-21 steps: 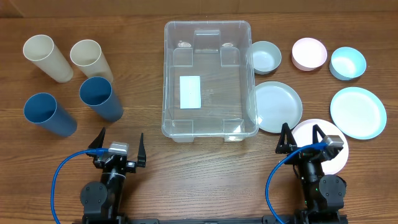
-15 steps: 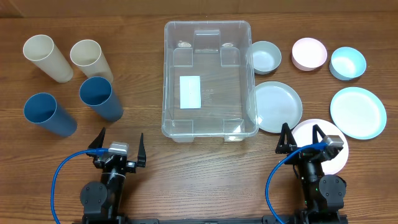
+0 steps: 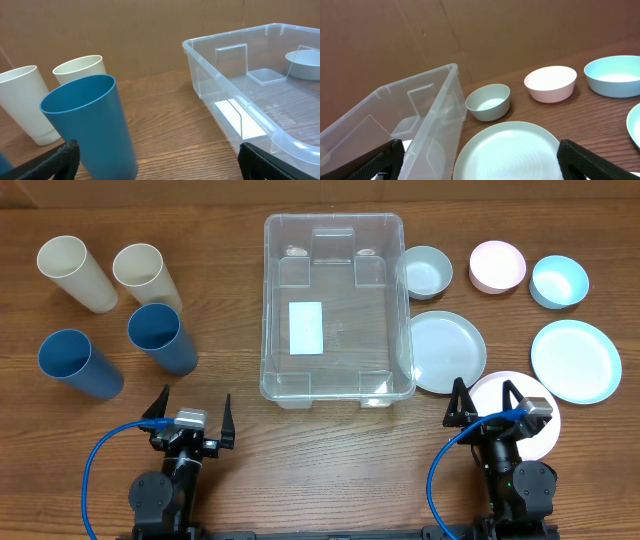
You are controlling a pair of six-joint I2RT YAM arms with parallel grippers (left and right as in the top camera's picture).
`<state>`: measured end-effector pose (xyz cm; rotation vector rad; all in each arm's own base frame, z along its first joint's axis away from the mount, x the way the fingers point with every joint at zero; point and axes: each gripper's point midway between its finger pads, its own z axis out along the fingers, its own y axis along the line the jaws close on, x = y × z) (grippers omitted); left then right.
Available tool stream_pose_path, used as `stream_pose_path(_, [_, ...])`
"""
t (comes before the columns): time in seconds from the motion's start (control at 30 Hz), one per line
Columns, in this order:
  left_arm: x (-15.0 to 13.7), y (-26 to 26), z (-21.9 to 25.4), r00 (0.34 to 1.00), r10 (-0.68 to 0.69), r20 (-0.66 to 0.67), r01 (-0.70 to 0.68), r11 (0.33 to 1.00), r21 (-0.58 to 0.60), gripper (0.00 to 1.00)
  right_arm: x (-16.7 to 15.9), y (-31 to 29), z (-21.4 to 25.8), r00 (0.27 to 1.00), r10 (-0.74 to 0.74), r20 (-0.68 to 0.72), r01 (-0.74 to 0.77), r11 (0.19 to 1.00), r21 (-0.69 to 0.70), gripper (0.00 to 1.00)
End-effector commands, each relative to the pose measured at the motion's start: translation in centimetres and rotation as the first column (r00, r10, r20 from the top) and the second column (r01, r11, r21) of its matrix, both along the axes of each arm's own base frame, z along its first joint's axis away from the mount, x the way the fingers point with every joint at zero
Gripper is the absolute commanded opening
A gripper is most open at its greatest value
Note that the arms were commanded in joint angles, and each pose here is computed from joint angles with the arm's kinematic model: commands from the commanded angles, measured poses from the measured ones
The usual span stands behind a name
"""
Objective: Pack container
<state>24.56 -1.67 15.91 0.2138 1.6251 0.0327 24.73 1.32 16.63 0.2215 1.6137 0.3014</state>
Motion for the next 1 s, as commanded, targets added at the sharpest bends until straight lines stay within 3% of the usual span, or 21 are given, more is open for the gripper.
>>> stream_pose_path(0.0, [0.0, -0.1, 0.0, 1.000, -0.008, 0.008, 0.008, 1.000, 0.018, 1.00, 0.0, -0.1, 0.0, 1.000, -0.007, 0.009, 0.007, 1.000, -0.003, 1.00])
stream_pose_path(0.6, [0.0, -0.1, 0.0, 1.000, -0.008, 0.008, 0.008, 1.000, 0.018, 1.00, -0.1, 0.5, 0.6, 0.999, 0.031, 0.021, -0.031, 1.000, 0.001, 1.00])
stream_pose_path(0.7, [0.0, -0.1, 0.0, 1.000, -0.008, 0.008, 0.008, 1.000, 0.018, 1.00, -0.6, 0.7, 3.1, 0.998, 0.045, 0.042, -0.045, 0.999, -0.006, 1.00])
stream_pose_path(0.8, [0.0, -0.1, 0.0, 1.000, -0.008, 0.008, 0.008, 1.000, 0.018, 1.00, -1.4, 0.3, 9.7, 0.998, 0.024, 0.054, -0.021, 0.998, -0.051, 1.00])
stream_pose_path(0.97, [0.0, -0.1, 0.0, 1.000, -0.008, 0.008, 0.008, 1.000, 0.018, 1.00, -0.2, 0.1, 14.2, 0.991, 0.008, -0.131, -0.015, 0.998, -0.055, 1.00])
